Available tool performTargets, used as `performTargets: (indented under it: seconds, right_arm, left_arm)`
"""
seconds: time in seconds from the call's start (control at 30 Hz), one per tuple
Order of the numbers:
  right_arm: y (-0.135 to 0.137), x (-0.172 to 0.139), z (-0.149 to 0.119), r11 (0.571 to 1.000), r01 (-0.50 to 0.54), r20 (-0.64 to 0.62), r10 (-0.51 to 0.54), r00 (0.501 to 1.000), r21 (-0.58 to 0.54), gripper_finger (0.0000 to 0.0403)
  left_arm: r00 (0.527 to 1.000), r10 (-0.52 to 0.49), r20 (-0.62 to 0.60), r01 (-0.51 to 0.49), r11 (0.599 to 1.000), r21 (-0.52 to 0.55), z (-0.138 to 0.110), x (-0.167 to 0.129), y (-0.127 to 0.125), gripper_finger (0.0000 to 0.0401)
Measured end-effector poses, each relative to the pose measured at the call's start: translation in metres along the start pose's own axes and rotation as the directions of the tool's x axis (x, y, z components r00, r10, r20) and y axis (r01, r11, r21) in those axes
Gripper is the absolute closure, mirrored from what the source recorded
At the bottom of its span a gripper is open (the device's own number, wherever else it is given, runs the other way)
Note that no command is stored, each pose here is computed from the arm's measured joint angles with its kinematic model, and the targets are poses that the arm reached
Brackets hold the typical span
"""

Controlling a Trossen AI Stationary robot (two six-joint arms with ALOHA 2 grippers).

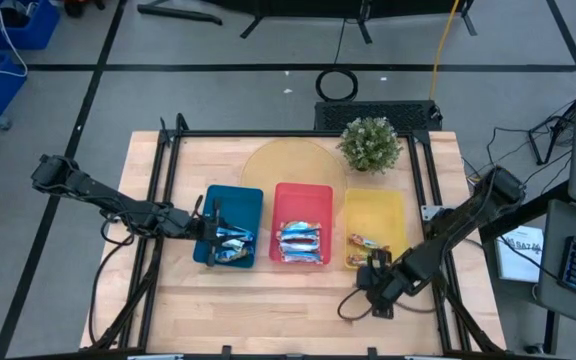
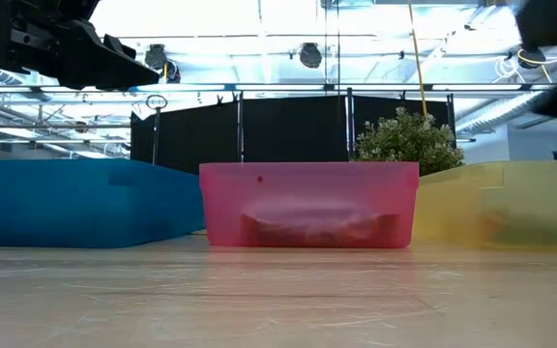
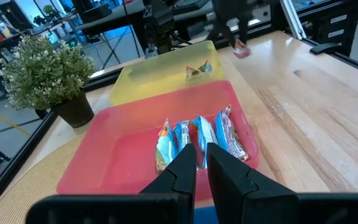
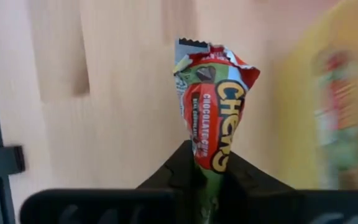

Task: Pick and place Granola Bars by type
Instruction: Put the red granola bar into the yellow bin

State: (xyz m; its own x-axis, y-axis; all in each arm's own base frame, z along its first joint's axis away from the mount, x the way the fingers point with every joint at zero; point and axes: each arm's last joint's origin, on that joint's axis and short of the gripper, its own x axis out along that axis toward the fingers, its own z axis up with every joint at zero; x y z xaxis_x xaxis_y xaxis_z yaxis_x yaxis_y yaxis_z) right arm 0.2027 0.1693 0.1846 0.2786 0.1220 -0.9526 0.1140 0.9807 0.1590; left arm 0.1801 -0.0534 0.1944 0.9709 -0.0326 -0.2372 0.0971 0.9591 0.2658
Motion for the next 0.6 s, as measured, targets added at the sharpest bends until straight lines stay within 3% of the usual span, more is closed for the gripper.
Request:
performTargets:
  seconds: [0.2,0.3,0.43,0.6]
  right_arm:
    - [-0.023,-0.034,0.015,0.997,-0.032,0.118,0.040,0.992,-0.067,0.0385]
    - [-0.040,-0.048,0.018,0.997,0.038,0.158,-0.027,0.987,-0.069,0.0380]
    - [-0.068,-0.052,0.017,0.977,0.207,0.102,-0.201,0.974,-0.051,0.0370]
    - [-0.088,-0.025,0.016,0.972,0.228,-0.035,-0.231,0.972,-0.063,0.0376]
  left_arm:
    - [1.000,0.000,0.000,0.000,1.000,0.000,0.000,0.000,0.000,0.0354]
    - [1.000,0.000,0.000,0.000,1.000,0.003,0.000,0.000,0.000,0.0354]
    - [1.000,0.000,0.000,0.000,1.000,0.003,0.000,0.000,0.000,0.0354]
    - [1.000,-0.001,0.000,0.001,1.000,-0.004,0.000,0.000,0.000,0.0354]
